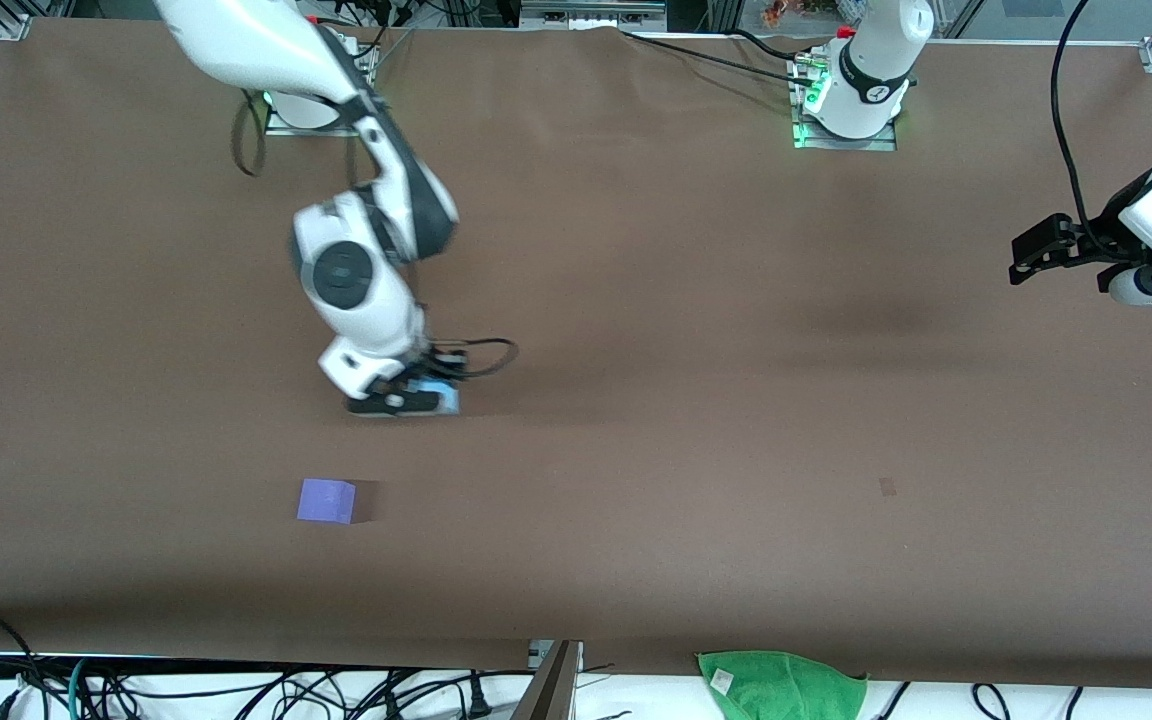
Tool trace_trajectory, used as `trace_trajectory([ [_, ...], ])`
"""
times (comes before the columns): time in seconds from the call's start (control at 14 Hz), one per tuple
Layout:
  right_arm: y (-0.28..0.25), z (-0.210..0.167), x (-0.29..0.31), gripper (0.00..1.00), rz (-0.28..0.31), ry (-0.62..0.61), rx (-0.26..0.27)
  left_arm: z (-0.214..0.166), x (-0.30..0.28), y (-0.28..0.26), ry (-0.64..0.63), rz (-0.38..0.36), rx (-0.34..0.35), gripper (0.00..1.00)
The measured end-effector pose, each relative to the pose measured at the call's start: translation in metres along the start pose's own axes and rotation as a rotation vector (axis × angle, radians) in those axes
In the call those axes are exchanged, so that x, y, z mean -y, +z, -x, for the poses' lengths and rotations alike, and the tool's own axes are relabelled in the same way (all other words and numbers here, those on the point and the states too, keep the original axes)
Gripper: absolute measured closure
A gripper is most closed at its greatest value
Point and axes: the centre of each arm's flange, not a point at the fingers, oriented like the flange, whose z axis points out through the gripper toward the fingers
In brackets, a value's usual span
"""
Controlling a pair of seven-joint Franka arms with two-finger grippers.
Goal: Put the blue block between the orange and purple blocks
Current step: 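Carry the blue cube with the right gripper toward the orange cube, then lower the blue cube between the orange and purple cubes, open the right gripper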
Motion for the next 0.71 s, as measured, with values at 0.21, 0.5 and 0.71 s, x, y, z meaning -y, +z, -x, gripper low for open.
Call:
trace_trajectory([
  [0.21,0.004,0.039,-0.068,0.41,0.025,0.049,0.035,0.001,-0.012,-0.002,0.018,0.0,-0.001,0.0],
  [0.5,0.02,0.055,-0.103,0.46,0.026,0.086,0.002,0.001,-0.016,-0.003,0.026,0.0,-0.003,0.0],
  [0.71,0.035,0.057,-0.106,0.46,0.004,0.131,0.005,0.002,-0.019,-0.003,0.03,0.0,0.0,0.0],
])
